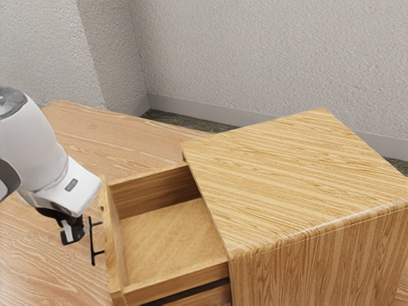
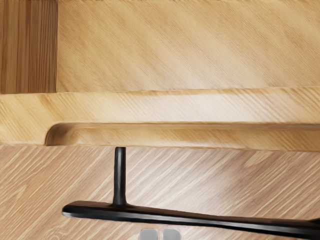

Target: Push the drawer handle with one arm to close the drawer

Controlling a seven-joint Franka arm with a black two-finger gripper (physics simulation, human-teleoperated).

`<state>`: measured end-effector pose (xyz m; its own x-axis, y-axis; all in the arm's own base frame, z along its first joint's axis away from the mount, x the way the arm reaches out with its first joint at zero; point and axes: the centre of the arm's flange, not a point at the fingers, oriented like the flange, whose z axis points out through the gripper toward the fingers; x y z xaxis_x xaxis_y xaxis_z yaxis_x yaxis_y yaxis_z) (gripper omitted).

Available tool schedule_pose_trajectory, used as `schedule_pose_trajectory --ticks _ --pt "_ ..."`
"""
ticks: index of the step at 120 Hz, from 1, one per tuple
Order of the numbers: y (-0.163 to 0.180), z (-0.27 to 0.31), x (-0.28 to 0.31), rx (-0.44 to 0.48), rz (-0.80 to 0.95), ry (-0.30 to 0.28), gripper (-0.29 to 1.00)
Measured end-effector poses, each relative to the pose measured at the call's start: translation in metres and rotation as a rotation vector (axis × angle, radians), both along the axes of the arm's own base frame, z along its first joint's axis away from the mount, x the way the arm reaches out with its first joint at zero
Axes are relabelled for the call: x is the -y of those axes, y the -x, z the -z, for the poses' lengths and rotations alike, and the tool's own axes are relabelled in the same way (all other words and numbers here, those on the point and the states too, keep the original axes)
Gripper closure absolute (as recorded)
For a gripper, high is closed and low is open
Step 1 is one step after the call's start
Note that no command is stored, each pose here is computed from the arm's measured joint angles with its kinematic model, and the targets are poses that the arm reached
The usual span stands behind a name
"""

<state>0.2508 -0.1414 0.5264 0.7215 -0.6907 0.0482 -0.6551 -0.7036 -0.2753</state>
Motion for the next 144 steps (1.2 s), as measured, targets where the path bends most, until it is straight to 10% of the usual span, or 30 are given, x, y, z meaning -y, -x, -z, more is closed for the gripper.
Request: schedule_pose_trajectory --ticks 144 --pt "-0.08 0.006 0.103 0.059 0.055 -0.031 0.79"
